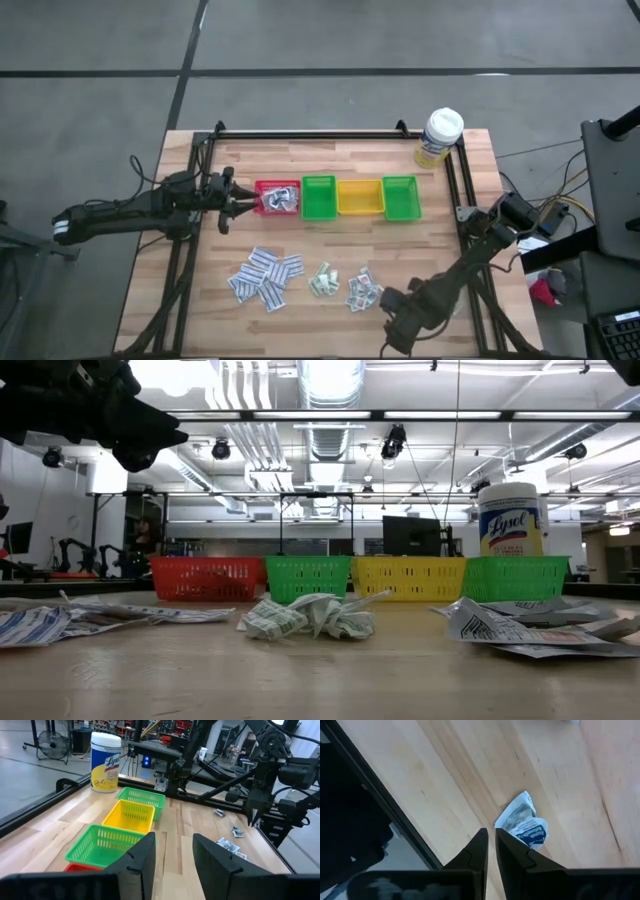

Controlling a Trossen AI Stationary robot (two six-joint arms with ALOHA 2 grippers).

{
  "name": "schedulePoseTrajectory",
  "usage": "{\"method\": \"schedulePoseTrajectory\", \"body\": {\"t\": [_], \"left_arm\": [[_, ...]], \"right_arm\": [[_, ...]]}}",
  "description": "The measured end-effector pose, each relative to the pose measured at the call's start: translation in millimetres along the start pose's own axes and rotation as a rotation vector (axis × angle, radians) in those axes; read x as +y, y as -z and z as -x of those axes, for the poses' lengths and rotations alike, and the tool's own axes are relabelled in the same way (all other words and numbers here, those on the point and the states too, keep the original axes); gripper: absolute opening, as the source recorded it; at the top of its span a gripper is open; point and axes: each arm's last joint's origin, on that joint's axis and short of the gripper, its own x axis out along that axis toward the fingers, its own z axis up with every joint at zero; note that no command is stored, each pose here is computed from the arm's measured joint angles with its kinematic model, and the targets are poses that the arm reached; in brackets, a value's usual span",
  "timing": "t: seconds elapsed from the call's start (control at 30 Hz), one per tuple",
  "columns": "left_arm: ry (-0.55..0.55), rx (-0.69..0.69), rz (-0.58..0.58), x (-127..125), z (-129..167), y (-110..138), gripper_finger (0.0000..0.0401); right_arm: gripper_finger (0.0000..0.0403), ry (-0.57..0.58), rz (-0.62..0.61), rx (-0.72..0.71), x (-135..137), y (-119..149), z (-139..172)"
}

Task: Pick & Place First Aid Supplies
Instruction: Put the alcohol pad into the red basket

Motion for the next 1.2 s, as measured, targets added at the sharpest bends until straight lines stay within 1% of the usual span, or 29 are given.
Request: {"method": "schedulePoseTrajectory", "body": {"t": [0.2,0.5,0.63,0.8,1.2], "left_arm": [[0.001,0.0,0.0,0.0,0.0,0.0,0.0124],[0.003,0.0,0.0,-0.1,0.0,0.0,0.0124],[0.003,0.0,0.001,-0.1,0.0,0.0,0.0124],[0.003,0.0,0.002,-0.1,0.0,0.0,0.0124],[0.003,0.0,0.004,0.0,0.0,0.0,0.0124]], "right_arm": [[0.004,0.0,-0.024,0.012,-0.6,0.4,-0.8],[0.0097,0.005,-0.079,0.02,-6.3,0.0,-9.7],[0.0114,0.006,-0.092,0.018,-7.0,0.1,-10.8],[0.0118,0.031,-0.124,0.022,-13.6,1.4,-17.9],[0.0104,0.007,-0.164,0.015,-21.7,-1.1,-32.1]]}}
